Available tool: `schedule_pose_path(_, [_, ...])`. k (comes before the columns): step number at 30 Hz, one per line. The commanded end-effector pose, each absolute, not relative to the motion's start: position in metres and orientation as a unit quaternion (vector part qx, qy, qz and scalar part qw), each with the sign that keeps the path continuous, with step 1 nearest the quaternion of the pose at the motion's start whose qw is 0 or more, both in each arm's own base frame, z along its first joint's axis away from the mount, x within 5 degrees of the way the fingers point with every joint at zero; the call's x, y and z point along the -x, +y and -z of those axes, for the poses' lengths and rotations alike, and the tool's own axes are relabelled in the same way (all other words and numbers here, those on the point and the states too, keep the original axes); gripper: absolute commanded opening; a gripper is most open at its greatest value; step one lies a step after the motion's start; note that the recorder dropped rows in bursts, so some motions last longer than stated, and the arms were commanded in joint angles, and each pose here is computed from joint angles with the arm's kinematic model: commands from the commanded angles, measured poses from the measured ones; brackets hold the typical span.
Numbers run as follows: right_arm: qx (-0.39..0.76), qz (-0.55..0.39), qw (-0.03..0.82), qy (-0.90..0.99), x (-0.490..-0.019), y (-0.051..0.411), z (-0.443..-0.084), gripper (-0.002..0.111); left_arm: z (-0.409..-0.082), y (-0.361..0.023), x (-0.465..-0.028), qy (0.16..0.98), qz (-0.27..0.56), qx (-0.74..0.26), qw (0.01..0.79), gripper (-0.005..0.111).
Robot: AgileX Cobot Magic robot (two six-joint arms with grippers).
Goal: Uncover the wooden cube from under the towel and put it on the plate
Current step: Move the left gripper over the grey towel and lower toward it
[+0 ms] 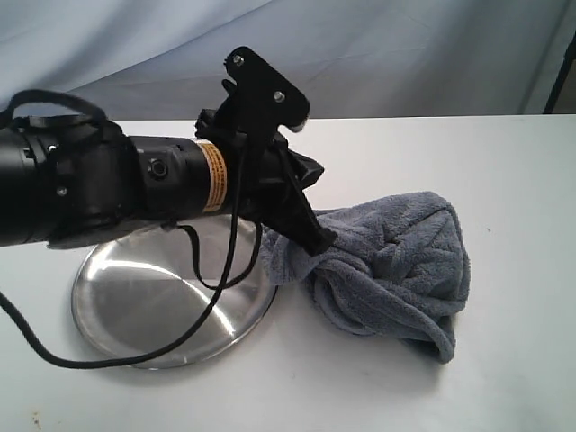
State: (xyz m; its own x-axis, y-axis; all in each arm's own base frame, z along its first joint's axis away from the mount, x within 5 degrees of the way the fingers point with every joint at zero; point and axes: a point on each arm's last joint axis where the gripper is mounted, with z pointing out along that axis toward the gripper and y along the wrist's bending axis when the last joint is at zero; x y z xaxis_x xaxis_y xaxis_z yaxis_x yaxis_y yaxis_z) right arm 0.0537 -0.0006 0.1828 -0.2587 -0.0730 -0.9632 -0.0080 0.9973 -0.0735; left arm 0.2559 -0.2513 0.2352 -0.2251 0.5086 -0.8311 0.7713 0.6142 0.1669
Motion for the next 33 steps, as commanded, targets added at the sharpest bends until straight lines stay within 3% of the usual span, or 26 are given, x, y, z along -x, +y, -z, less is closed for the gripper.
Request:
schedule_pose_path(1, [0.028, 0.028, 0.610, 0.791, -0.053, -0.001, -0.182, 0.000, -0.226, -0.255, -0.243, 0.749, 0.080, -0.510, 0.416, 0.000])
schedule_pose_path(7, [0.028, 0.028, 0.610, 0.791, -0.053, -0.001, -0.182, 0.000, -0.221, -0.251, -0.235, 0.777, 0.075, -0.527, 0.337, 0.000])
schedule_pose_path(11, [0.028, 0.028, 0.610, 0.791, -0.053, -0.001, -0.182, 0.000, -0.232, -0.252, -0.236, 0.785, 0.073, -0.527, 0.317, 0.000])
schedule_pose_path(21, [0.028, 0.028, 0.610, 0.791, -0.053, -0.001, -0.182, 0.000, -0.261, -0.251, -0.228, 0.834, 0.078, -0.515, 0.184, 0.000])
schedule_pose_path(29, [0.028, 0.028, 0.610, 0.791, -0.053, -0.001, -0.182, 0.000, -0.265, -0.266, -0.206, 0.771, 0.207, -0.585, 0.144, 0.000])
schedule_pose_path(33, [0.028, 0.028, 0.610, 0.791, -0.053, -0.001, -0.182, 0.000, -0.274, -0.277, -0.199, 0.692, 0.274, -0.642, 0.185, 0.000])
